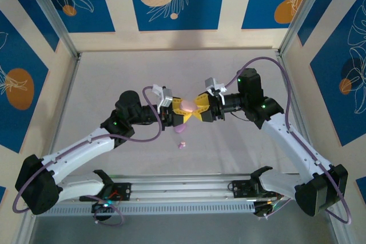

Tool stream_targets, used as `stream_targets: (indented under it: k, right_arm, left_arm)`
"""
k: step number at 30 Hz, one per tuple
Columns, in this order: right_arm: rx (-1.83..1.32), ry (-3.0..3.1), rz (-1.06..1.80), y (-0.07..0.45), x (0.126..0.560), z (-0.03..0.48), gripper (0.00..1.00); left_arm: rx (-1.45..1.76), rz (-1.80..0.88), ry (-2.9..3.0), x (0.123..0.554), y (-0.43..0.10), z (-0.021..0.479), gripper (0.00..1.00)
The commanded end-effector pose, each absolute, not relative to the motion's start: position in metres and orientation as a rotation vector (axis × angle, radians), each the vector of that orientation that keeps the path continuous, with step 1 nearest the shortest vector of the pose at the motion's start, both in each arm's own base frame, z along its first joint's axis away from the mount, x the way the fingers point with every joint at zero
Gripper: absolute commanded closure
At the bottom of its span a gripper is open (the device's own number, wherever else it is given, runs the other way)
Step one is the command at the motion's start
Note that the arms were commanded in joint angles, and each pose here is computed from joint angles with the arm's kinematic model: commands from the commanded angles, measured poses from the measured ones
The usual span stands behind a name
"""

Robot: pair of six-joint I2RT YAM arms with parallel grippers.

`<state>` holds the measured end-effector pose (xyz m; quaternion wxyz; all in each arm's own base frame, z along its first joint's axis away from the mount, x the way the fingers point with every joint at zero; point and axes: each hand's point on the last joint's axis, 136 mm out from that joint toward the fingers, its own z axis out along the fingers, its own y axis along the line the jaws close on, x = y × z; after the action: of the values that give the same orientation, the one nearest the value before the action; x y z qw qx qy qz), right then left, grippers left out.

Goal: Insert the wireless bluetooth earbuds into the charging case

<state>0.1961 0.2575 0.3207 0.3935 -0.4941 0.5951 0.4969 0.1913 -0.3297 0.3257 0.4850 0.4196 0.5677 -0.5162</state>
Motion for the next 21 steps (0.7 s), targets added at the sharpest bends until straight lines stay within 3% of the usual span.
stream_targets:
  k: [1,9,21]
  right_arm:
    - [-1.168,1.585,1.276,0.256,0.206,0.331,0.55]
    - [-1.079,1.659,1.381,0.255,0.214,0.338,0.51]
    - [-0.949,1.713,1.29,0.254,0.238,0.338,0.5]
  left_arm:
    - [1.082,-1.273,1.279,0.176,-0.333,0.339,0.78]
    - [1.117,-1.259,1.249,0.171,-0.336,0.338,0.79]
    - [1.064,-1.267,1.209,0.173,-0.337,0.343,0.79]
